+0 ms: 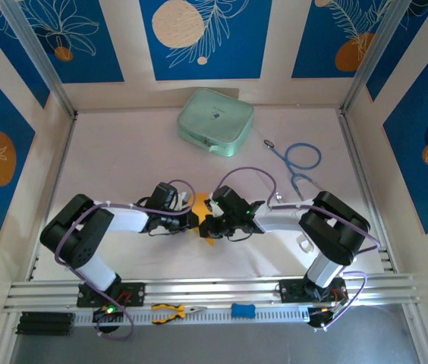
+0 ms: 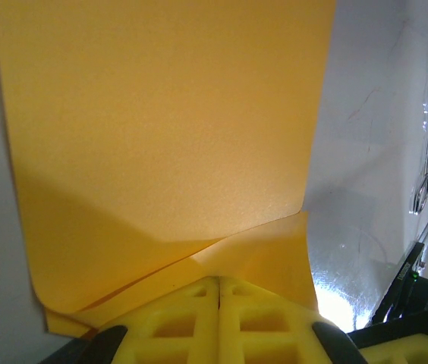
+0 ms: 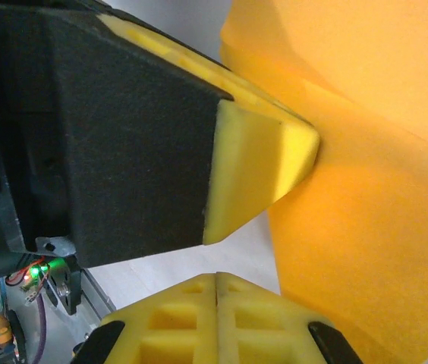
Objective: Fold a paper plane with a square sheet of paper (pick it up from the middle)
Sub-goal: Third fold the triangle at the center of the table.
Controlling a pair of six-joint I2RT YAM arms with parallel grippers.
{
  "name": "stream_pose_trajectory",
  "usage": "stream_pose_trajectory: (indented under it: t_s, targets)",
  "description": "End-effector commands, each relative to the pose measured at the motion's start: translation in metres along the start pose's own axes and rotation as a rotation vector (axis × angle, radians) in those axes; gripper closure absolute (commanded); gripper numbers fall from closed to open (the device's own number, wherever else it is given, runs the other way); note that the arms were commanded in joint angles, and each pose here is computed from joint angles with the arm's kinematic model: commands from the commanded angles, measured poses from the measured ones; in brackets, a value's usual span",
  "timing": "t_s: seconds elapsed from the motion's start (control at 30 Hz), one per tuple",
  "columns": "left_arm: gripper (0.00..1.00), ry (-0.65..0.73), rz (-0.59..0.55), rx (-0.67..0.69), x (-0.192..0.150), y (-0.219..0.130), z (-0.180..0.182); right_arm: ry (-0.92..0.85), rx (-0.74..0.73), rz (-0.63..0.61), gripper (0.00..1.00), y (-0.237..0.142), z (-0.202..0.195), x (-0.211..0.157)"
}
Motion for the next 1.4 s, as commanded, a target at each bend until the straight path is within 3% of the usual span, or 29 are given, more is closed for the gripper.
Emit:
stream_pose_trajectory:
  t_s: [0.0,0.3,0.8,1.1,1.37]
  targets:
    - [1.00,-0.033,0.032,0.122,-0.010,0.002,0.018,0.028,-0.022,0.028,1.00,0.005,-0.002,-0.001]
    - [1.00,-0.031,0.033,0.135,-0.010,0.001,0.018,0.057,-0.071,0.028,1.00,-0.001,-0.014,-0.011]
    - [1.00,-0.029,0.036,0.138,-0.010,0.001,0.018,0.008,-0.040,0.039,1.00,0.006,0.010,-0.005]
    - [1.00,-0.028,0.040,0.141,-0.010,0.002,0.018,0.093,-0.111,0.062,1.00,0.017,-0.020,-0.016]
    - [1.00,-0.031,0.043,0.149,-0.008,0.003,0.019,0.115,-0.074,0.063,1.00,0.012,-0.032,-0.027]
Point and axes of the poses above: each hand's point on the last joint's axis, 136 mm out from that joint toward the fingers, its own y axis out along the fingers, its own z axis along the line the jaws close on, x = y × z, the point moved 10 cm from there along -y, back along the fingers, and after that the axes turned 1 degree about -y, right-handed, at the moved point
